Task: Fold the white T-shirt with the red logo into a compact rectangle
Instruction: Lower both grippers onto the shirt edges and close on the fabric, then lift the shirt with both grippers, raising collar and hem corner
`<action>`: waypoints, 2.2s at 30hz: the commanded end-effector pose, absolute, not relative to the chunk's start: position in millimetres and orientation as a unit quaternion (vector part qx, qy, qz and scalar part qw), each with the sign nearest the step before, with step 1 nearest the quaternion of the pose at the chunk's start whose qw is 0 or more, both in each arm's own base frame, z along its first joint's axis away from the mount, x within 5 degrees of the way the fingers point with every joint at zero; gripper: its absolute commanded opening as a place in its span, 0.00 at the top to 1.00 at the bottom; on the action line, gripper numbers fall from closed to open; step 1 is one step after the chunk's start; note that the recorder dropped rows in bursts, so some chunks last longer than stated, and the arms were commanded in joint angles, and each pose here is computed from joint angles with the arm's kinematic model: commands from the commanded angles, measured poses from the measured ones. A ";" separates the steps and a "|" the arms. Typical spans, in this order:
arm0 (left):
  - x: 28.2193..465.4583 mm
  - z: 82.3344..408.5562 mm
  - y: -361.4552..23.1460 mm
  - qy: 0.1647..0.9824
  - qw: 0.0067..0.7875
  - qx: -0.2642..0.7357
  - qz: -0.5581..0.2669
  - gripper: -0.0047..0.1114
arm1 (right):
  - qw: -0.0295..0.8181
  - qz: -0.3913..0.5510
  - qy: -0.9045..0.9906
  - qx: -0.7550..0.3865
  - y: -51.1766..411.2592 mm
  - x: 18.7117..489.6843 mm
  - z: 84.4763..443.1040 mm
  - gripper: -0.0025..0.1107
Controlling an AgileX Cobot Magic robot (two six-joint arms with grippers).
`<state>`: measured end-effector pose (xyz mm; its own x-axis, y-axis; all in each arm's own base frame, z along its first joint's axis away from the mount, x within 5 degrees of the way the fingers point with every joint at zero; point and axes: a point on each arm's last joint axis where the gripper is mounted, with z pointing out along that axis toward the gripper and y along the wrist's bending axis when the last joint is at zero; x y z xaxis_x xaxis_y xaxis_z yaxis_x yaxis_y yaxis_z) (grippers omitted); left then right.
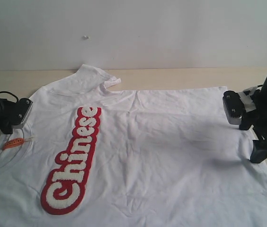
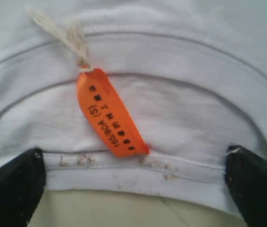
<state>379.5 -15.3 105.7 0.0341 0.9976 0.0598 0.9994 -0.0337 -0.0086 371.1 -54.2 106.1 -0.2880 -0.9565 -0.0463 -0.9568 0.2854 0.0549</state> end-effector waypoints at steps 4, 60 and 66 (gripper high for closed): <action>376.1 84.8 -8.3 -0.685 0.047 -0.727 -0.012 0.05 | -0.013 0.072 0.816 -0.574 -52.7 364.4 85.0 0.11; 375.3 63.0 -8.6 -0.704 0.059 -0.708 0.000 0.96 | -0.007 0.002 0.894 -0.447 -62.5 372.7 83.2 0.98; 374.4 63.1 -8.3 -0.703 0.063 -0.708 0.003 0.96 | -0.006 -0.011 0.894 -0.448 -64.4 373.8 83.2 0.98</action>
